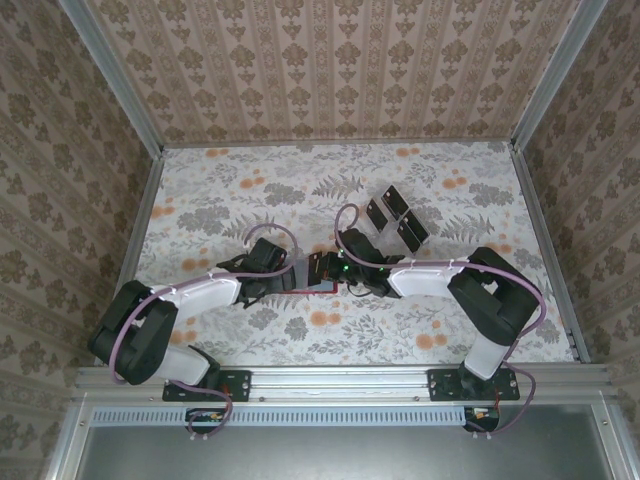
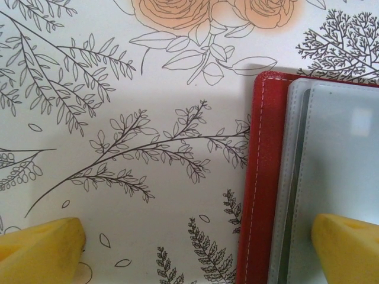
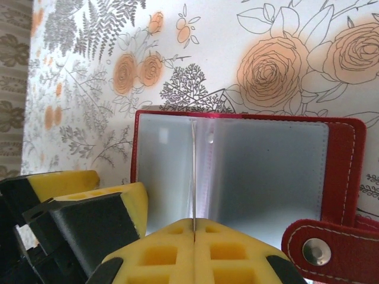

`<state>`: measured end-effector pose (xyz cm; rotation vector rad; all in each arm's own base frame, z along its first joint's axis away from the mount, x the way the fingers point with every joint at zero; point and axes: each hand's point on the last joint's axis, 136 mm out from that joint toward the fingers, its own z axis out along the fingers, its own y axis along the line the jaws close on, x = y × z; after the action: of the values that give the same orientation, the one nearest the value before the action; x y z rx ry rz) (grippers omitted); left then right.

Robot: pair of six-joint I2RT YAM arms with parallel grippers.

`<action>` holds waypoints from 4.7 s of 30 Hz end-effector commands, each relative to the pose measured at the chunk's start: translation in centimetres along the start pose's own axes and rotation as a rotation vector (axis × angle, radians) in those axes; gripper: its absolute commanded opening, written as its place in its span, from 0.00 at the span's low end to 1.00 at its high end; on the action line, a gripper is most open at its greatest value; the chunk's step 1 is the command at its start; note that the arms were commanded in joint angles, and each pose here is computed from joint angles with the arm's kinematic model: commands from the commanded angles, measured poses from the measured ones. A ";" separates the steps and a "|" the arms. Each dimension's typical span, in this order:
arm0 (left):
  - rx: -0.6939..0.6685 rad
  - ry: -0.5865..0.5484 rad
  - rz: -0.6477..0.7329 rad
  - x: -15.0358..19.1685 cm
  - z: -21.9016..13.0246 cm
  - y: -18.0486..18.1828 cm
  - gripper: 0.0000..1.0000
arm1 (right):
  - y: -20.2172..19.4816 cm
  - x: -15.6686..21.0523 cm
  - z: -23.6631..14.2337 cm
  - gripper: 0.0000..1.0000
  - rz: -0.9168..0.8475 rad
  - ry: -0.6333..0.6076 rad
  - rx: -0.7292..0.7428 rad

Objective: Put the credit cards into the card holder

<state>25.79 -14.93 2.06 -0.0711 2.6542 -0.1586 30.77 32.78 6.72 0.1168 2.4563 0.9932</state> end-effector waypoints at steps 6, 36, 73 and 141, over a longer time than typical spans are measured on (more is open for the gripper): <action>-0.097 0.082 -0.002 2.8 0.5 2.9 1.00 | 1.3 -1.6 -0.5 0.00 0.042 -0.054 -0.179; -0.107 0.088 -0.004 3.2 0.7 3.2 1.00 | -1.2 0.5 1.4 0.00 0.131 0.001 -0.215; -0.107 0.089 -0.004 3.2 0.7 3.2 1.00 | -3.0 2.7 2.4 0.00 0.193 0.066 -0.196; -0.090 0.057 -0.076 -0.4 -0.5 4.6 1.00 | -1.7 0.5 2.4 0.15 -0.231 0.292 0.303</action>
<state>25.35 -10.18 2.05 -0.2156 2.7183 -0.0643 32.32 34.09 5.61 -0.1759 2.7270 0.6917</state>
